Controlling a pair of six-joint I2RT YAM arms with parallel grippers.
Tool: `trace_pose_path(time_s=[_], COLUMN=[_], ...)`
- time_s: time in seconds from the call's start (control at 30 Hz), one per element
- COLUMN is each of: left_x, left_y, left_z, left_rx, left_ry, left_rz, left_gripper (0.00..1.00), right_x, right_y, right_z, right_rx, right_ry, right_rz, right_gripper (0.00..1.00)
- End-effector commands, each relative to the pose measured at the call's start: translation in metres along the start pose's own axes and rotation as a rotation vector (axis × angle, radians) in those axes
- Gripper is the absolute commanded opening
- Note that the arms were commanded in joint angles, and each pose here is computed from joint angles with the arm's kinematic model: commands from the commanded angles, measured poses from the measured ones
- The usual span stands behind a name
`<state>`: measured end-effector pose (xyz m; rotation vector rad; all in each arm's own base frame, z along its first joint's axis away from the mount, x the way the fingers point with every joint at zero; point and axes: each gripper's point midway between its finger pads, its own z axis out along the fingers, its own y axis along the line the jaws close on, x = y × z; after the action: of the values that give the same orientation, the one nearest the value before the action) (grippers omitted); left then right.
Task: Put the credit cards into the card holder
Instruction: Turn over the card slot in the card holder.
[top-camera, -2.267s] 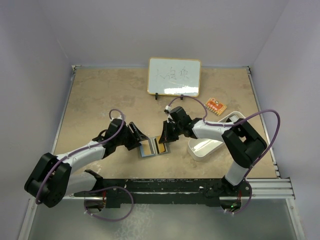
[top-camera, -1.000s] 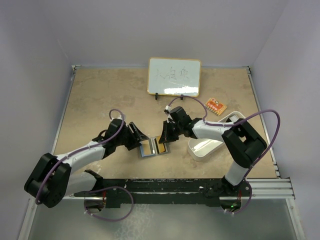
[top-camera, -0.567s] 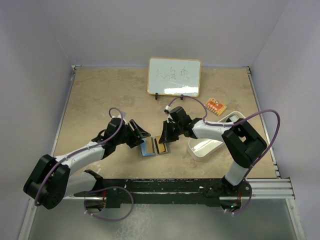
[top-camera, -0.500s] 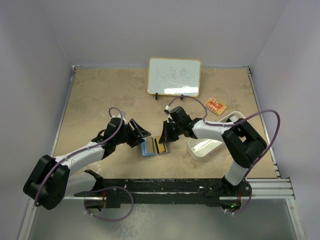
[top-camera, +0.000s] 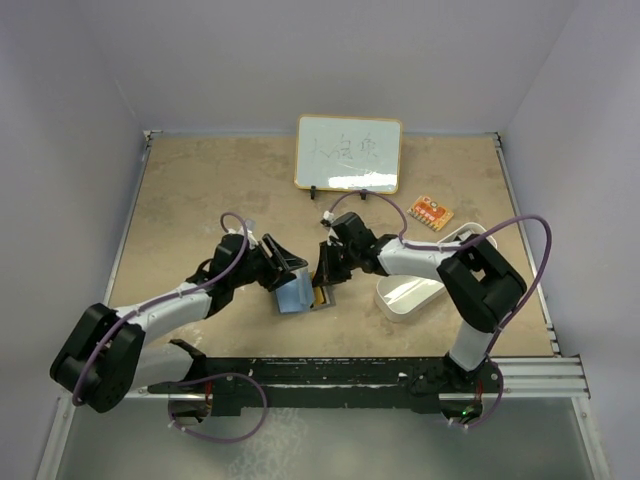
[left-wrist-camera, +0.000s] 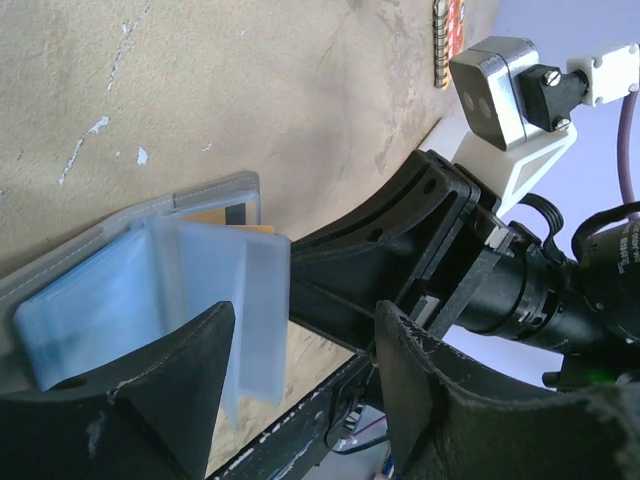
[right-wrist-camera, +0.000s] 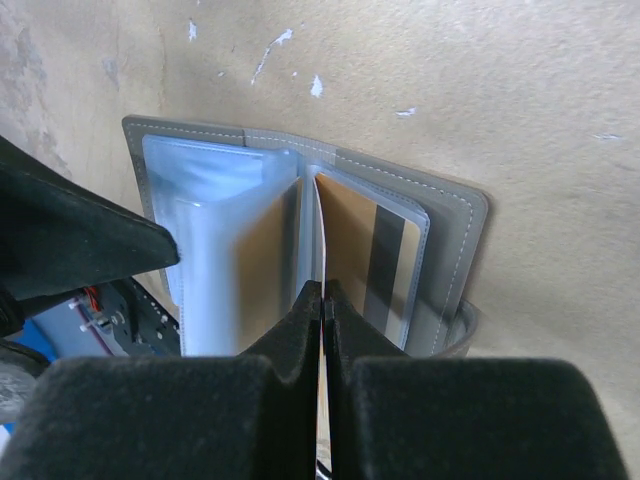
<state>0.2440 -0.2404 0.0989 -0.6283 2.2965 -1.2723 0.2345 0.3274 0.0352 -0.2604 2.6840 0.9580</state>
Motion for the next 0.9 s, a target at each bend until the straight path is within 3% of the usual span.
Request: trace_pose_path(time_s=[0.0,0.57,0.7,0.87], left_x=[0.001,0.0,0.002,-0.001], left_y=[-0.006,0.007,0.018,0.025], left_z=[0.003,0.01,0.011,0.007], left_rx=[0.035,-0.011,-0.054,-0.096], left_ry=[0.001,0.004,0.011,-0.01], left_rz=[0.012,0.029,0.037,0.055], left_gripper=[0.56,0.56,0.47,0.45], right_x=[0.001,0.005,0.007,0.005], right_y=[0.012,0.003,0.001,0.001], right_z=[0.006,-0.015,-0.015,-0.016], right_rx=[-0.017,0.05,0.056,0.057], right_ry=[0.013,0.004,0.013,0.002], right_rz=[-0.003,-0.044,-0.051,-0.05], right_gripper=[0.0,0.0,0.0,0.0])
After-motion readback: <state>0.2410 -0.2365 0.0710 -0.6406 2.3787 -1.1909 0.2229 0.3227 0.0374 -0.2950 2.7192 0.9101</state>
